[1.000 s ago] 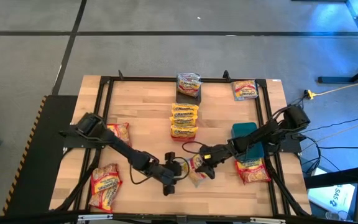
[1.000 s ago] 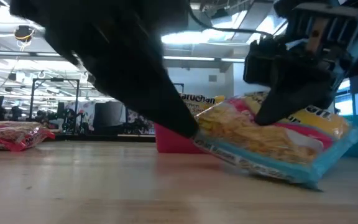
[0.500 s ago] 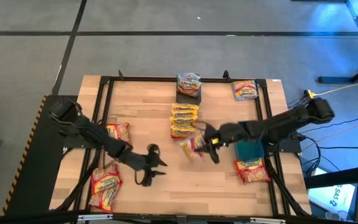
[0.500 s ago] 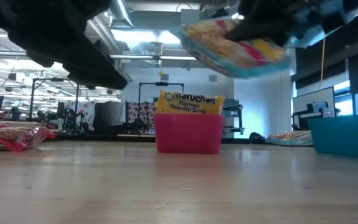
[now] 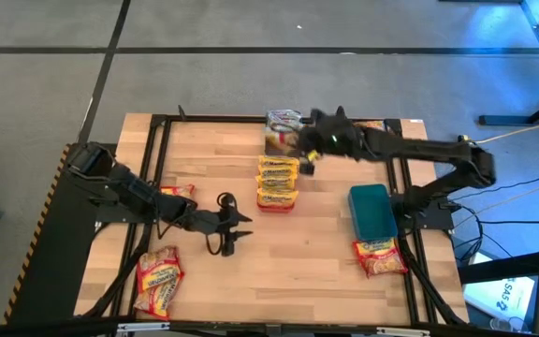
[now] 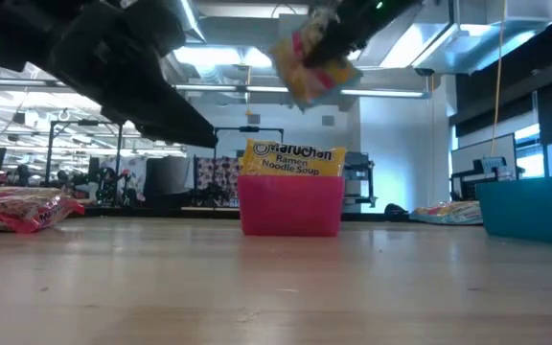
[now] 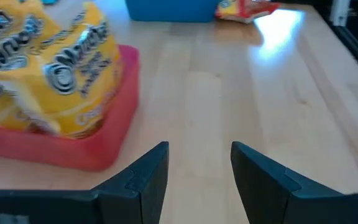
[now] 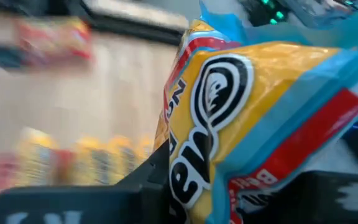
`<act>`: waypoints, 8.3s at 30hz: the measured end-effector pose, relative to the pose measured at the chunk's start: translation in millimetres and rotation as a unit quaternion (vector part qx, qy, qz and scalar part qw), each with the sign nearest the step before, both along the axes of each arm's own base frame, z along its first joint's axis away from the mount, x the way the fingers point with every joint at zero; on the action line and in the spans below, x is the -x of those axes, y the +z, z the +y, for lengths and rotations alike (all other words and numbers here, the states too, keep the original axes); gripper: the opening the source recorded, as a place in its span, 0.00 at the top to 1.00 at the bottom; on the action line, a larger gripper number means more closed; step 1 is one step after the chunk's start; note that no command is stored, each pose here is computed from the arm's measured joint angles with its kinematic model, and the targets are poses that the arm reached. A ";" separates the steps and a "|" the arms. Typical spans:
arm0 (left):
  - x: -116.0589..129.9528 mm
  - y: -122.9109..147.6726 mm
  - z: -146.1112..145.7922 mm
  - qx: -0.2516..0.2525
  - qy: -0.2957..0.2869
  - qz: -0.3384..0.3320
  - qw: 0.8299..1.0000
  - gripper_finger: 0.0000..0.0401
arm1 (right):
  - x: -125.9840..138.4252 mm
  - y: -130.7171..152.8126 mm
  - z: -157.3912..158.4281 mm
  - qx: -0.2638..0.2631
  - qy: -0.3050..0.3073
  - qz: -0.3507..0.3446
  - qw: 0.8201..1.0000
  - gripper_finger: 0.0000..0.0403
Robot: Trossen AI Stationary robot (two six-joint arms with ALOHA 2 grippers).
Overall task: Sort Maruchan noodles
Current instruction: Put the blue noodle pack into the black bin
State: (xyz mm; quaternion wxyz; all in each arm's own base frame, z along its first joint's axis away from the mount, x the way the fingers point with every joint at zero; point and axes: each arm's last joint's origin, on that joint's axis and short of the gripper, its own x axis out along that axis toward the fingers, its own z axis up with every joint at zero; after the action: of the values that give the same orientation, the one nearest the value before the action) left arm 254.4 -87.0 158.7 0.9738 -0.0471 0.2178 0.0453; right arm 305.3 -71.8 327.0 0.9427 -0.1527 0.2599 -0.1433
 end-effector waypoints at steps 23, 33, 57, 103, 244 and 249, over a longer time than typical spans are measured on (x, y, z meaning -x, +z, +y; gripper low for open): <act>-5.9 -1.3 20.6 0.002 0.027 0.008 1.000 0.58 | -45.6 -76.8 -153.7 -0.065 0.021 0.267 0.961 0.76; -7.8 -0.4 26.0 0.004 0.038 0.004 0.999 0.58 | -50.3 -97.8 -153.4 -0.089 0.034 0.296 0.950 0.76; -8.3 0.0 25.2 0.014 0.020 0.003 1.000 0.58 | -70.1 -147.0 -153.4 -0.081 0.034 0.352 0.932 0.74; 2.5 9.6 24.8 0.060 0.042 0.021 0.997 0.58 | -73.6 -43.1 -98.6 -0.078 -0.069 0.398 0.912 0.36; -56.1 -21.4 -92.7 0.036 -0.058 -0.032 0.997 0.58 | 17.8 -116.6 238.3 -0.254 0.096 0.094 0.958 1.00; -80.5 -27.3 -89.0 0.038 -0.035 -0.037 0.998 0.58 | 55.2 -140.7 224.7 -0.362 0.021 0.035 0.931 1.00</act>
State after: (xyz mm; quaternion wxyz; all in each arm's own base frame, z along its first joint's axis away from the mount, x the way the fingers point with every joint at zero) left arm 334.9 -176.0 131.4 0.9798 -0.0780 0.1843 0.0012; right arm 250.1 152.8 186.2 0.9269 0.1889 0.3240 -0.0140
